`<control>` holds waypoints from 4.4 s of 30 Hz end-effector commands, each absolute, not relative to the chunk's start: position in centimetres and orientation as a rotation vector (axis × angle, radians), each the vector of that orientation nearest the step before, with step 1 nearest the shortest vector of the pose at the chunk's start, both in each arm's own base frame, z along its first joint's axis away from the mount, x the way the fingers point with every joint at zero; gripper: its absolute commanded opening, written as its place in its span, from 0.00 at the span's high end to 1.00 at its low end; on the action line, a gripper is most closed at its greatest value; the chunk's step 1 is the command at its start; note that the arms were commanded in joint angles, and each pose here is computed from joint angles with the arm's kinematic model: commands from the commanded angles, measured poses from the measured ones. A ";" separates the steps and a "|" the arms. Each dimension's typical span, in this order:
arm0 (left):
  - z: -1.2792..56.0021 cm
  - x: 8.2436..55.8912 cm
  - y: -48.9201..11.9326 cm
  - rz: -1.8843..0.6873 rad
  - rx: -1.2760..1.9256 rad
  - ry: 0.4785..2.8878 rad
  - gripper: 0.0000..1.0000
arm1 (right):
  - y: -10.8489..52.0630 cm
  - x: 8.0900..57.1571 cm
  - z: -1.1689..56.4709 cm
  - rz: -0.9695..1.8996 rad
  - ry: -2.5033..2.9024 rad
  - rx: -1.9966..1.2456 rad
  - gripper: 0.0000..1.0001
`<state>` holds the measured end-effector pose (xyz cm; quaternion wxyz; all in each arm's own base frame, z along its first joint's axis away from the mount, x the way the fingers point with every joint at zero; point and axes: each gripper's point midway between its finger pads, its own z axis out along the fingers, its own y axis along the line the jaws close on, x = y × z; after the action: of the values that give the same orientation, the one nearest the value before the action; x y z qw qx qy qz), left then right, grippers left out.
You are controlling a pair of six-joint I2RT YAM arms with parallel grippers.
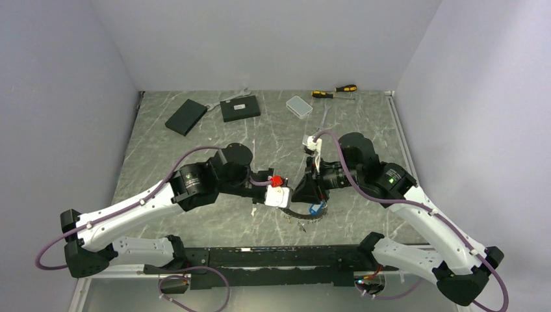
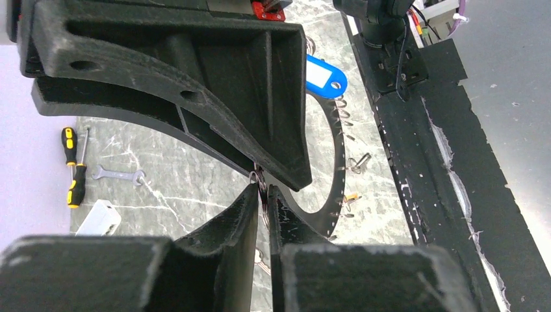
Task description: Put the keys on the keyring
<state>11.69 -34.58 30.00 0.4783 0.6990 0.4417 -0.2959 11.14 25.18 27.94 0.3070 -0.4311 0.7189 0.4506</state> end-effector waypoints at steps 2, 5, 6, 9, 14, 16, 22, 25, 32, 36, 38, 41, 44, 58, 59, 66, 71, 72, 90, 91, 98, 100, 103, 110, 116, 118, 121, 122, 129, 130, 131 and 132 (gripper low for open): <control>32.6 12.1 -35.3 -0.731 1.641 1.054 0.91 | 25.7 11.4 30.2 1.198 1.800 -1.155 1.00; 32.6 12.1 -35.3 -0.735 1.642 1.061 1.00 | 25.6 11.5 29.9 1.187 1.809 -1.155 1.00; 32.6 12.1 -35.3 -0.736 1.641 1.062 1.00 | 25.6 11.5 29.8 1.182 1.810 -1.155 1.00; 32.8 12.2 -35.2 -0.735 1.624 1.065 1.00 | 25.5 11.7 29.6 1.168 1.807 -1.152 1.00; 33.7 12.4 -35.0 -0.734 1.571 1.066 1.00 | 25.3 12.4 29.8 1.113 1.775 -1.129 1.00; 34.1 12.3 -34.9 -0.743 1.543 1.059 1.00 | 25.2 12.6 30.0 1.102 1.761 -1.121 0.96; 35.8 11.8 -34.2 -0.778 1.480 1.020 1.00 | 25.0 12.3 30.7 1.105 1.735 -1.120 0.70; 36.5 11.6 -33.8 -0.798 1.453 0.997 1.00 | 24.9 12.1 31.1 1.105 1.716 -1.119 0.68; 37.9 11.2 -32.5 -0.861 1.393 0.933 1.00 | 24.7 11.6 32.4 1.115 1.645 -1.108 0.68; 39.1 10.3 -31.8 -0.910 1.345 0.823 1.00 | 24.9 11.4 33.3 1.144 1.611 -1.104 0.63; 39.7 10.0 -31.5 -0.929 1.313 0.776 1.00 | 25.1 11.5 33.7 1.152 1.604 -1.097 0.62; 39.5 9.8 -31.5 -0.940 1.317 0.766 1.00 | 25.3 11.7 34.5 1.156 1.590 -1.089 0.54; 39.4 9.9 -31.6 -0.943 1.318 0.765 1.00 | 25.5 11.9 35.6 1.159 1.564 -1.077 0.52; 39.3 10.2 -32.4 -0.973 1.285 0.761 1.00 | 26.1 11.3 37.9 1.206 1.411 -1.089 0.59; 39.3 10.2 -32.4 -0.974 1.283 0.762 1.00 | 26.2 11.3 37.9 1.208 1.402 -1.091 0.67; 39.5 10.3 -32.5 -0.975 1.274 0.760 1.00 | 26.5 11.3 37.4 1.222 1.390 -1.104 0.83; 39.6 10.5 -32.7 -0.982 1.261 0.766 1.00 | 26.4 11.2 37.3 1.226 1.384 -1.101 0.80; 39.7 10.6 -32.7 -0.983 1.257 0.766 1.00 | 26.4 11.2 37.2 1.227 1.392 -1.097 0.78; 39.3 11.3 -32.8 -0.973 1.233 0.818 1.00 | 26.0 10.6 38.2 1.230 1.305 -1.079 1.00; 39.3 11.3 -32.8 -0.973 1.233 0.821 1.00 | 25.8 10.4 38.4 1.224 1.290 -1.079 1.00; 39.4 11.2 -33.0 -0.992 1.225 0.820 1.00 | 25.8 10.4 38.3 1.213 1.288 -1.089 1.00; 39.4 11.2 -33.1 -0.997 1.231 0.822 1.00 | 25.8 10.6 38.2 1.212 1.292 -1.079 1.00; 39.3 11.4 -33.2 -0.992 1.234 0.827 1.00 | 25.6 11.8 38.1 1.168 1.343 -1.012 1.00; 39.6 11.5 -33.3 -0.980 1.235 0.820 1.00 | 25.9 12.5 36.5 1.162 1.475 -1.028 0.34; 39.5 11.5 -33.3 -0.981 1.233 0.818 1.00 | 25.9 12.9 35.5 1.141 1.528 -1.030 0.10; 39.5 11.5 -33.3 -0.980 1.233 0.816 1.00 | 25.9 12.9 35.4 1.132 1.522 -1.035 0.12; 39.6 11.5 -33.3 -0.980 1.231 0.813 1.00 | 25.8 12.9 35.3 1.121 1.499 -1.051 0.28; 39.5 11.5 -33.3 -0.980 1.231 0.815 1.00 | 25.8 12.8 35.4 1.125 1.488 -1.056 0.37; 39.3 11.6 -33.4 -0.982 1.229 0.823 1.00 | 25.9 12.2 36.7 1.146 1.407 -1.067 0.97; 39.3 11.6 -33.4 -0.983 1.229 0.823 1.00 | 25.9 12.1 36.8 1.149 1.397 -1.068 1.00; 39.2 11.7 -33.4 -0.982 1.228 0.826 1.00 | 25.9 11.9 36.8 1.154 1.388 -1.075 1.00; 39.1 11.7 -33.4 -0.982 1.227 0.828 1.00 | 25.9 11.7 36.8 1.161 1.380 -1.083 1.00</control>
<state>12.13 -33.60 36.87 0.6118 0.5480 0.3862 -0.4198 12.00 25.92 34.18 0.4534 -0.4380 0.6156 0.4729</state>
